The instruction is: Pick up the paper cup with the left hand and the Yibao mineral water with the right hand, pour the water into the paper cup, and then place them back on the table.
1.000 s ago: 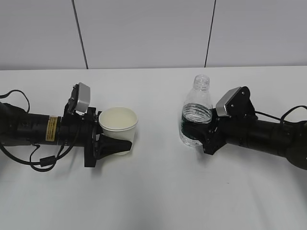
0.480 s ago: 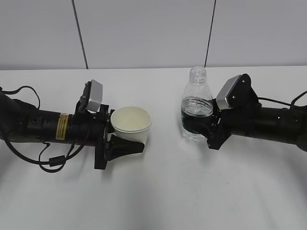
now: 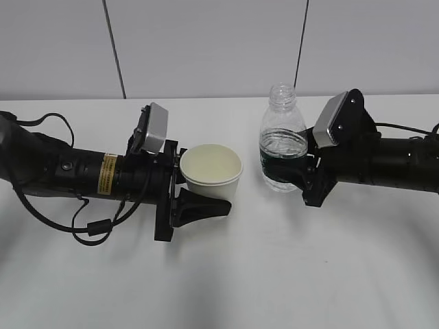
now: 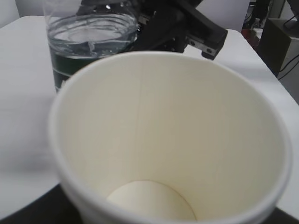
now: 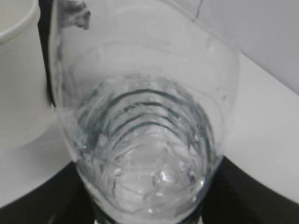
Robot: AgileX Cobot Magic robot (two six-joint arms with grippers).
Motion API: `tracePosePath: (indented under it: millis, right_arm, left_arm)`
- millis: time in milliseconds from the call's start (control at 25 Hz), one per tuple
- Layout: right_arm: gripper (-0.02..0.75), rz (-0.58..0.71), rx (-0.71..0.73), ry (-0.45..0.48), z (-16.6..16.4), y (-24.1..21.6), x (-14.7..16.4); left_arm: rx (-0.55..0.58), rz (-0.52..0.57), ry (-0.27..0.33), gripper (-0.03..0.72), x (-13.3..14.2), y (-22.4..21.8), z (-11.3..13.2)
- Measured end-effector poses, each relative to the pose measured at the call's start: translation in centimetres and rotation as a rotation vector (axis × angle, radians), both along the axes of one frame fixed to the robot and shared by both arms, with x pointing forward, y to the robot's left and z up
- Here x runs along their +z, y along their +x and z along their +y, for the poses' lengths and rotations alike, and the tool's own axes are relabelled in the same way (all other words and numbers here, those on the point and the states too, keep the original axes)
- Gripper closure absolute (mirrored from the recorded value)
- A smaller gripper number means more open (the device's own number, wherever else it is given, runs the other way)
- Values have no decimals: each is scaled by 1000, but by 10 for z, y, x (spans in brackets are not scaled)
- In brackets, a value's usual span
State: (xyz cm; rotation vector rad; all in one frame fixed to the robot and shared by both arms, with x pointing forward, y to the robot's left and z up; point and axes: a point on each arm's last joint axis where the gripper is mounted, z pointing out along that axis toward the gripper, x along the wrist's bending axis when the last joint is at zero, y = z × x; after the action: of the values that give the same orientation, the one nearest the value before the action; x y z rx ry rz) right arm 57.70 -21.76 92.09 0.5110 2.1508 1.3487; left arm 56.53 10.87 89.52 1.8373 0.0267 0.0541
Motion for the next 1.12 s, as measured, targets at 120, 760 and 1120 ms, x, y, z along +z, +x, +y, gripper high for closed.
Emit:
tracePosePath:
  millis: [120,760,1120]
  right_arm:
    - [290,-6,-4,-28,-1,-1,5]
    - [290,0,13,-78,-2,-3,4]
    - [290,10,28,-121,-3,-4,1]
  left_arm:
    - [6,7,-7,276,0,0,-2]
    - [11,29,-28,276,2,-6,-19]
    - [52,37,-46,276,4,-4,-21]
